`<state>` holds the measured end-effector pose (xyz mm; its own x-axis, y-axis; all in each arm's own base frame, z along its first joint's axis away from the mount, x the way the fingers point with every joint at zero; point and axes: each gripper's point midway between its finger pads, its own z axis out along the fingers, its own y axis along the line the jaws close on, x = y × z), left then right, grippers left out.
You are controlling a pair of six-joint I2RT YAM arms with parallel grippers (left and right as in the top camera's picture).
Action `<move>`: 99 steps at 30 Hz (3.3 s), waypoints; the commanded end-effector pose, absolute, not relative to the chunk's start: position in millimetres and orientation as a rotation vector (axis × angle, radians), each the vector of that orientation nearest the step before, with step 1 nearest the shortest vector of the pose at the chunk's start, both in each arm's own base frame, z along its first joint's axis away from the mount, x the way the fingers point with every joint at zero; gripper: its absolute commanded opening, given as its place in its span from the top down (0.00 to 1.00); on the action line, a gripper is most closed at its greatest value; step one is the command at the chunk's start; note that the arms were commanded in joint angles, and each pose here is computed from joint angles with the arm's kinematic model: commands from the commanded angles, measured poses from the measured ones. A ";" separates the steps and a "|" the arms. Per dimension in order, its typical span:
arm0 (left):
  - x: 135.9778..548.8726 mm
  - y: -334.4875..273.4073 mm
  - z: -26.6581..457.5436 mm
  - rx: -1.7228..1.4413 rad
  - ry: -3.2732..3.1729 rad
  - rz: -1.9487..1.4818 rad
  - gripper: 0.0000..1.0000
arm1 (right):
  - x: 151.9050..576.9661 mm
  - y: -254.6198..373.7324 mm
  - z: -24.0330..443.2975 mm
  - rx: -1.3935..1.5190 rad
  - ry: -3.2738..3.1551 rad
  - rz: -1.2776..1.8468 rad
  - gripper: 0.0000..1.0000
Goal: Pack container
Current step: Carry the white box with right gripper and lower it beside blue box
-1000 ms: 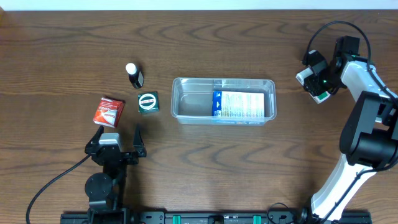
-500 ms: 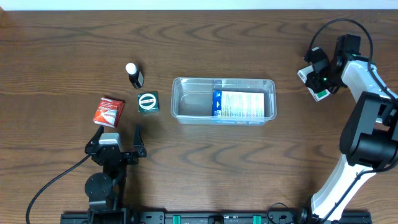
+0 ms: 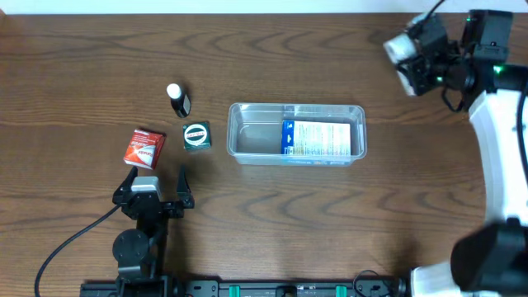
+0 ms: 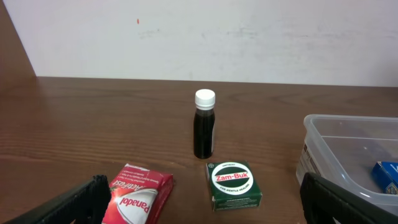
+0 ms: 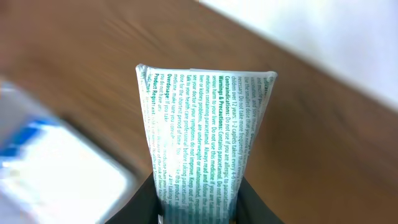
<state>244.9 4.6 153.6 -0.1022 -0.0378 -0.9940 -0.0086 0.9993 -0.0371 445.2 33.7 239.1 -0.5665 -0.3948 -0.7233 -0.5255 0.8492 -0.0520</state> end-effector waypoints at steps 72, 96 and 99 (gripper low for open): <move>244.3 3.3 137.0 -0.020 1.725 -0.025 0.02 | 374.2 165.2 54.7 -1.975 2.142 0.282 0.99; 244.3 3.3 137.0 -0.020 1.725 -0.024 0.02 | 376.4 160.5 54.7 -1.959 2.154 0.280 0.64; 244.3 3.3 137.0 -0.020 1.725 -0.024 0.02 | 376.4 160.4 54.7 -1.960 2.155 0.280 0.62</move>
